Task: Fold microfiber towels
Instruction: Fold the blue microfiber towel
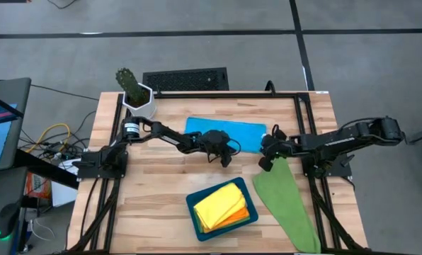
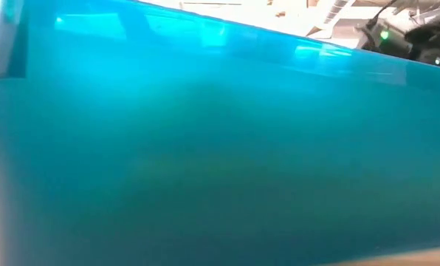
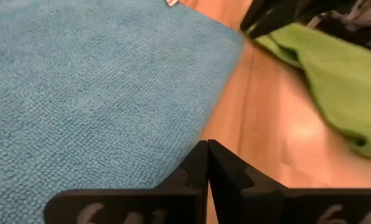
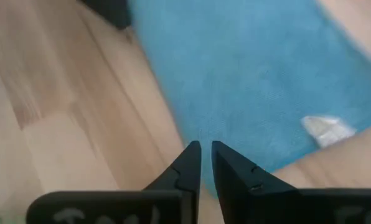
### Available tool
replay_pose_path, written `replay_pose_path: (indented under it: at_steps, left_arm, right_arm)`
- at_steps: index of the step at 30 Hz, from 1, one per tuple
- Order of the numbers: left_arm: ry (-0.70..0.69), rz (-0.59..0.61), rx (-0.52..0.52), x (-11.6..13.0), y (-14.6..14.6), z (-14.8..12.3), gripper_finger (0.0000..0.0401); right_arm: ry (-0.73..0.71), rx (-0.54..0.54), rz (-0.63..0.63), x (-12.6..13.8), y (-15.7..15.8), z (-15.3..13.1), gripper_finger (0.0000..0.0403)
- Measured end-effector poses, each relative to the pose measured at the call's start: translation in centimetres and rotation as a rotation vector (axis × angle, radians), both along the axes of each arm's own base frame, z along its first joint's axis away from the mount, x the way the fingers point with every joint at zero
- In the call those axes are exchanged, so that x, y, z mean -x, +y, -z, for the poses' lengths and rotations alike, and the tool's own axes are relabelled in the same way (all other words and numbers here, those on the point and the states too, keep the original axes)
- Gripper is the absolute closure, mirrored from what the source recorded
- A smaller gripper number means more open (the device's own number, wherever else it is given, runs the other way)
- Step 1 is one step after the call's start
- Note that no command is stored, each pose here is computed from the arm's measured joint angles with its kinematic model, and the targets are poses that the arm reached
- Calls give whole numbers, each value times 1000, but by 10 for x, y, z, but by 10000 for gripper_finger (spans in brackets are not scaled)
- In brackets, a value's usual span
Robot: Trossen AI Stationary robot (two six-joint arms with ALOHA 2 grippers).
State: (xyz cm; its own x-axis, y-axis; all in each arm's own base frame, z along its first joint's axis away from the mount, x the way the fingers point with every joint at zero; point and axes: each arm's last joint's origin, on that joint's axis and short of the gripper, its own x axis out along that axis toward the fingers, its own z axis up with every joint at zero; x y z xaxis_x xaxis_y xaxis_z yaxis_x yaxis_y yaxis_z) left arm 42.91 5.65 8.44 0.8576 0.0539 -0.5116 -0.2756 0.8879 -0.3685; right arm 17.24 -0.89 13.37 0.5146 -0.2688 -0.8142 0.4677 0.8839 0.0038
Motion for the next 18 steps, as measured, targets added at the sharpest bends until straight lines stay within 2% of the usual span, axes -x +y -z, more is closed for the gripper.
replay_pose_path:
  at_steps: [3, 6, 8, 11, 16, 18]
  left_arm:
    - [-15, 8, 45, 3, -1, -15, 401]
    - [-55, -73, -68, 4, -3, -42, 401]
    - [-71, -136, -148, 2, -3, -50, 401]
    - [11, -129, -180, 6, -2, -35, 401]
    - [19, -96, -176, -1, -10, -18, 401]
    - [64, -80, -181, 1, -14, -6, 401]
  right_arm:
    - [-44, 39, 14, 2, -1, -9, 340]
    - [-58, 61, 14, 3, -2, -12, 340]
    - [-49, 73, 10, 3, -2, -11, 340]
    - [-39, 76, 9, 3, -2, -10, 340]
    - [-35, 78, 10, 2, -2, -9, 340]
    - [-33, 78, 11, 3, -2, -9, 340]
